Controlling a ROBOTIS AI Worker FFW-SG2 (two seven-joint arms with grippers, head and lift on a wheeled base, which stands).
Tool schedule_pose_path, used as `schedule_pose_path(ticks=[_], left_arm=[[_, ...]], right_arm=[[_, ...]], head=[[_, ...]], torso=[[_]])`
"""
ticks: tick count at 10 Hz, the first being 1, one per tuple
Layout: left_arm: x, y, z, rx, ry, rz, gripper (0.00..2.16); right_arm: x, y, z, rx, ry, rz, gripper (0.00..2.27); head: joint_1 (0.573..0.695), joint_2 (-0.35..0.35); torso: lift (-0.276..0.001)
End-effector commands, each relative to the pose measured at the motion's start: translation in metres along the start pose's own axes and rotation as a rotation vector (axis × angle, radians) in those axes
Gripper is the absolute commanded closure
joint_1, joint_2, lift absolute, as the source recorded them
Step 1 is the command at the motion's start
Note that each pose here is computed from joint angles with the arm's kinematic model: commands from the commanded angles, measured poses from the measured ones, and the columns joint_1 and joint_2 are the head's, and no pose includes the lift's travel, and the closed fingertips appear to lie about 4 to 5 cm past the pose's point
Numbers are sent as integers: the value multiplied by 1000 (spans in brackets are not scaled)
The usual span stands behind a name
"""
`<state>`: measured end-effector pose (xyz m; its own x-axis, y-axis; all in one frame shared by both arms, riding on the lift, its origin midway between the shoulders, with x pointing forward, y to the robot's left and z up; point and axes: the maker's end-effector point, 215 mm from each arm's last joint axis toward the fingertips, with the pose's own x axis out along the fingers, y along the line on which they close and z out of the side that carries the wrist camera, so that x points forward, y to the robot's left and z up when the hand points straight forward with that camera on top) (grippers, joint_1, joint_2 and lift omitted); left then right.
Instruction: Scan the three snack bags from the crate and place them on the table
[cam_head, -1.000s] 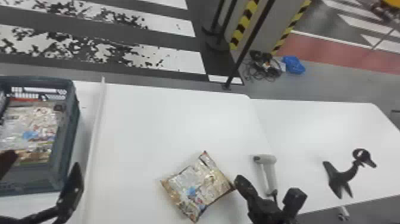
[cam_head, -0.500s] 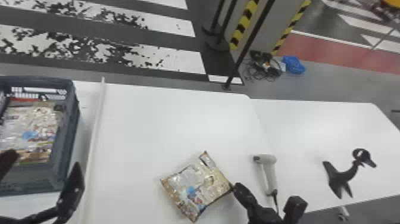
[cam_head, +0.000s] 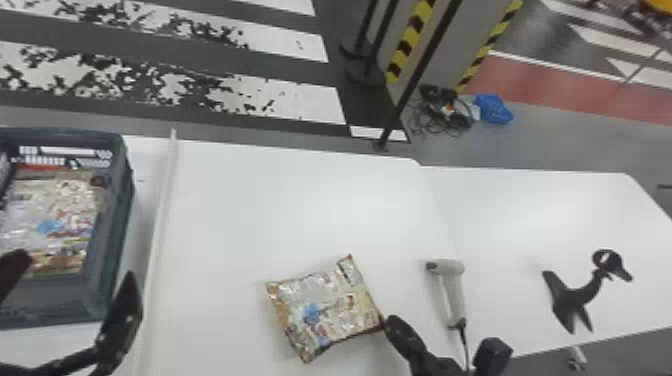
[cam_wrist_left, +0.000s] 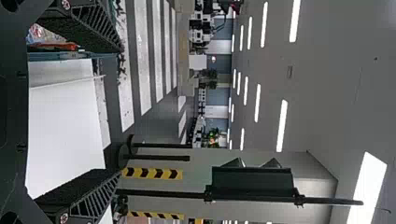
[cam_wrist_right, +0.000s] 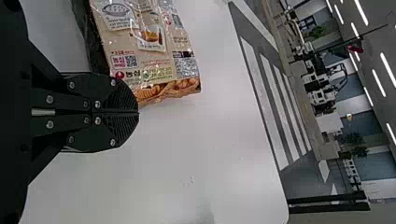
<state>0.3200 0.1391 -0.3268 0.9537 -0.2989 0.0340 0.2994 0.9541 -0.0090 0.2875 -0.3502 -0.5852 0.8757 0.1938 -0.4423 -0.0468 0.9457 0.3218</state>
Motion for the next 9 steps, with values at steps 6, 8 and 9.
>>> schedule_pose_path(ticks=[6, 8, 9], left_arm=[[-3, -1, 2, 0, -25, 1, 80], [-6, -2, 5, 0, -42, 2, 80], [-6, -3, 4, -2, -44, 0, 80]], right_arm=[[-27, 54, -48, 107, 56, 109, 2240], [-36, 76, -67, 141, 84, 141, 2240], [-38, 87, -75, 149, 99, 159, 2240]], head=[[695, -350], [695, -325], [695, -306]], torso=[[-37], [-37], [-37]])
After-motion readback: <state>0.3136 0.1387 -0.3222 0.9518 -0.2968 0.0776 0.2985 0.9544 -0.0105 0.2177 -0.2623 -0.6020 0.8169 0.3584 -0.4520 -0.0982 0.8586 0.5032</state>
